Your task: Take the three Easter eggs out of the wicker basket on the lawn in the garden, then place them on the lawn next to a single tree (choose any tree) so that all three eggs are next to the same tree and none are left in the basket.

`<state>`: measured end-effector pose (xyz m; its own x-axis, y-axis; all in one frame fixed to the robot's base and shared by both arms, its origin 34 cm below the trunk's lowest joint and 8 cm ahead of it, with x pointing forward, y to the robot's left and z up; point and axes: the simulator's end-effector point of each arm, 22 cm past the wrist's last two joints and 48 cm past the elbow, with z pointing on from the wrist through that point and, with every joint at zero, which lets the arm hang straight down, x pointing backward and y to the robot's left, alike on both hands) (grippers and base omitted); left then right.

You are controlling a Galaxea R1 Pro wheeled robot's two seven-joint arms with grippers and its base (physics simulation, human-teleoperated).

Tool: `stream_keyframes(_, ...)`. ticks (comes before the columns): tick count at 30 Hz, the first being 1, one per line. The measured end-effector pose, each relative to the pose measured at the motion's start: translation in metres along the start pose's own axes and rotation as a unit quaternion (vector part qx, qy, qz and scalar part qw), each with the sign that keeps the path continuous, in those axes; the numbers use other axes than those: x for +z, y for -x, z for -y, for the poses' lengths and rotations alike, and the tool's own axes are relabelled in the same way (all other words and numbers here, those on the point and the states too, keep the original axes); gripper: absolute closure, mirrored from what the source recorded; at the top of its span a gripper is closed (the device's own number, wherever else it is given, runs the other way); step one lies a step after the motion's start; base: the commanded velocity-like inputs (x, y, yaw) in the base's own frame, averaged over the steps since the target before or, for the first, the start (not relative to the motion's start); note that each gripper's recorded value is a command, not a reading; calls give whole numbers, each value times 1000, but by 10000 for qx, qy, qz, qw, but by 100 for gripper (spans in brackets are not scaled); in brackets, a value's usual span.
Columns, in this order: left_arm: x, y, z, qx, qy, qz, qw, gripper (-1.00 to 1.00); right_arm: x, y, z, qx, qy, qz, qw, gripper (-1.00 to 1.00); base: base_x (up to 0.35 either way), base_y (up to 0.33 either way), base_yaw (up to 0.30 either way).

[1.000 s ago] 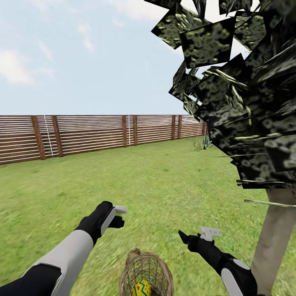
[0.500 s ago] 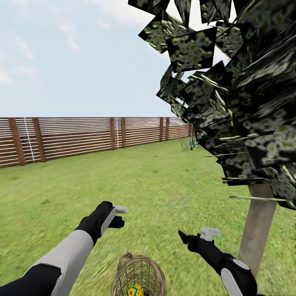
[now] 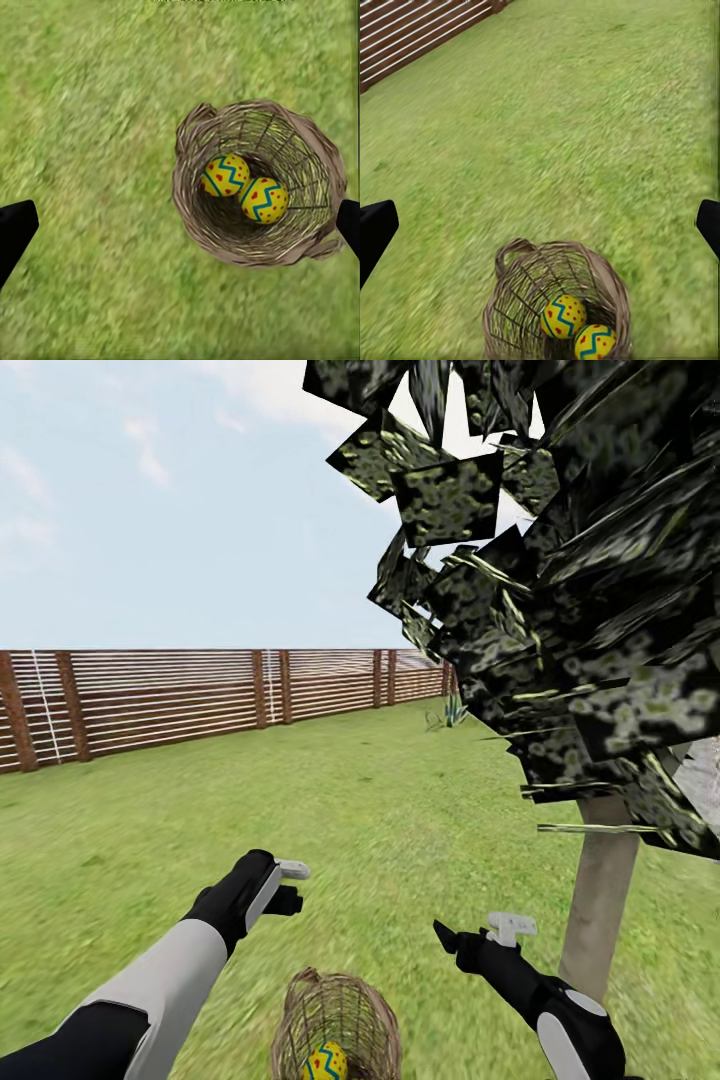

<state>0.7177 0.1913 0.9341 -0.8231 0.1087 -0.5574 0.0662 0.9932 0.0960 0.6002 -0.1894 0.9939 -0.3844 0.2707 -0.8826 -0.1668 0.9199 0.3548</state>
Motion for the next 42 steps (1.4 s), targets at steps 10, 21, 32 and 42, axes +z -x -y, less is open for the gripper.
stream_keyframes(10, -3, 2, 0, 18, 7, 31, 10000, -100, -1, 2, -1, -14, 4, 21, 10000, -100, -15, 12, -53)
stream_keyframes(21, -3, 2, 0, 17, 10, 34, 10000, -100, -1, 2, -1, 0, 7, 31, 10000, -100, -1, 0, -2)
stream_keyframes(32, -3, 1, 0, -2, -1, 23, 10000, -100, -1, 2, -1, -3, -18, 26, 10000, -100, 0, 0, 0)
stream_keyframes(42, -2, 0, 0, -2, 1, 11, 10000, -100, -2, 3, -1, 6, -3, 41, 10000, -100, 54, 57, 0)
